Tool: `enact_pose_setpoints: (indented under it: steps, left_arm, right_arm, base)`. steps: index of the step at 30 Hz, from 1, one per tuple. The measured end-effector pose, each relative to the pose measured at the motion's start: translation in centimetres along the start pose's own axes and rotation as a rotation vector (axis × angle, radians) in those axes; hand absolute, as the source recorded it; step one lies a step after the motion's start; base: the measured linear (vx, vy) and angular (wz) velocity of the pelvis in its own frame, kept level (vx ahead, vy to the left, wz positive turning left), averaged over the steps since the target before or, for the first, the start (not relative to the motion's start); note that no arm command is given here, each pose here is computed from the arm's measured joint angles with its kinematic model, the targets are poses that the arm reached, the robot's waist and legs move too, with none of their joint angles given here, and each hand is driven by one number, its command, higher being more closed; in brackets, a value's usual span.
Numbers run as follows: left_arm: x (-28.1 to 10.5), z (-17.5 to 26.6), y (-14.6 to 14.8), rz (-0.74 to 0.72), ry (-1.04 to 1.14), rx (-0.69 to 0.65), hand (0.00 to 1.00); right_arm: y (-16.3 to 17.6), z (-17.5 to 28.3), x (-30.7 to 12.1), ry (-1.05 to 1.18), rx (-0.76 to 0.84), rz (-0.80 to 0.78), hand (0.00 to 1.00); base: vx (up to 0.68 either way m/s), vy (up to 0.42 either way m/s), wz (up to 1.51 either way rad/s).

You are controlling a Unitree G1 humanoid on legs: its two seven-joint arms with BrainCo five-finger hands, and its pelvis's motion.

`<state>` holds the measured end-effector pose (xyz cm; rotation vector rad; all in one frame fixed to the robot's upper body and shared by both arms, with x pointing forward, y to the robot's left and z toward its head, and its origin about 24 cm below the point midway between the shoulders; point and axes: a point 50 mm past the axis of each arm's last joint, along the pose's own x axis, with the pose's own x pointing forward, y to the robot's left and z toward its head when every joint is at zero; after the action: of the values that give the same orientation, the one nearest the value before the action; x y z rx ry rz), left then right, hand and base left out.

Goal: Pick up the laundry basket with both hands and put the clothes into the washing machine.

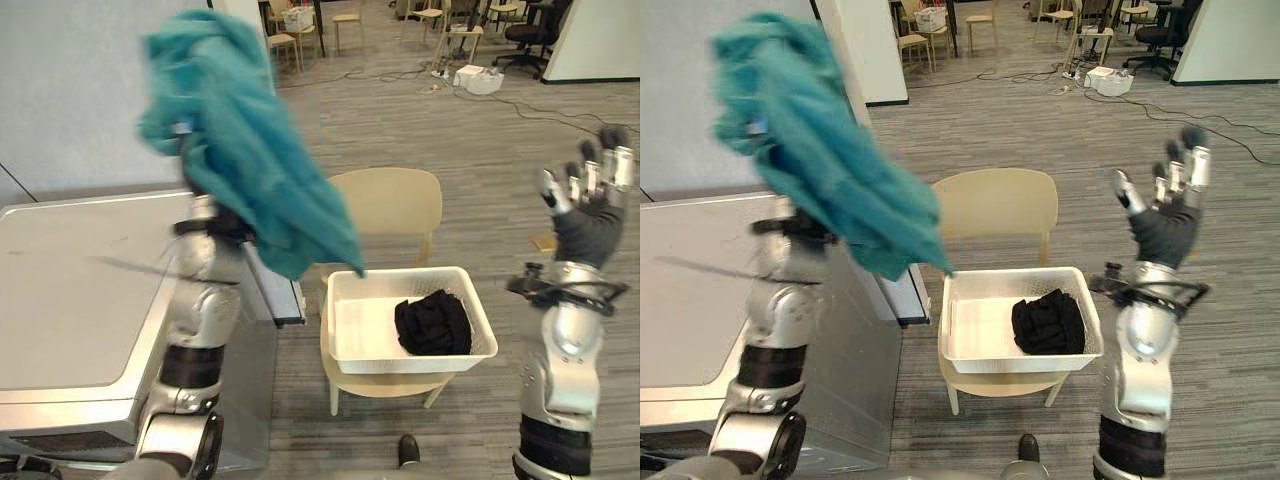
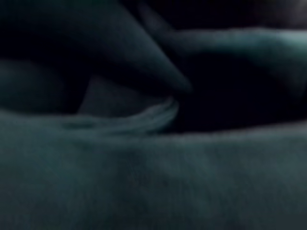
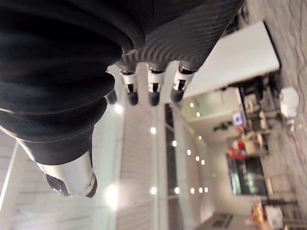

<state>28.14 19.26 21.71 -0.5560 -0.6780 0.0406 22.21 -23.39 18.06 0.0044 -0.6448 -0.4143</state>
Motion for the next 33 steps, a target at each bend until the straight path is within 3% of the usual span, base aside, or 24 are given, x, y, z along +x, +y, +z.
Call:
enact_pose_setpoints:
  steps: [9, 13, 18, 23, 26, 28, 30, 33]
  left_arm:
    - [-6.5, 8.2, 6.2, 0.253, -0.275, 0.28, 1.0]
    - [-10.6, 9.8, 9.4, 0.46, -0.258, 0.451, 1.0]
    - [-15.5, 10.8, 11.1, 0.656, -0.185, 0.59, 1.0]
    - [-20.0, 10.0, 12.2, 0.811, -0.012, 0.625, 1.0]
    - [-23.0, 7.4, 13.9, 0.92, 0.159, 0.555, 1.0]
    - [-24.7, 5.6, 15.0, 0.985, 0.266, 0.494, 1.0]
    - [-26.5, 4.0, 15.8, 1.031, 0.375, 0.43, 1.0]
    - [-26.8, 2.6, 15.6, 1.008, 0.433, 0.363, 1.0]
  right_arm:
    - [-4.9, -2.1, -5.4, 0.215, -0.116, -0.159, 0.0]
    - [-8.2, -2.4, -8.6, 0.326, -0.194, -0.301, 0.0]
    - [-10.7, -2.0, -11.3, 0.409, -0.23, -0.412, 0.0]
    - [-11.5, -3.5, -15.2, 0.594, -0.237, -0.468, 0.0]
    - [-10.8, -6.5, -17.7, 0.775, -0.197, -0.455, 0.0]
    - [-9.4, -8.8, -19.8, 0.913, -0.149, -0.408, 0.0]
    - [-6.6, -11.0, -21.9, 1.065, -0.062, -0.266, 0.0]
    - [-2.9, -12.5, -23.6, 1.17, 0.039, -0.081, 0.0]
  base:
    - [-0.01, -0.01, 0.05]
    - [-0.01, -0.017, 0.25]
    - [0.02, 0.005, 0.25]
    - [0.02, -0.002, 0.27]
    - [0.01, 0.004, 0.16]
    - [-0.01, -0.015, 0.17]
    - [-0.03, -0.04, 0.21]
    - [-0.04, -0.053, 0.28]
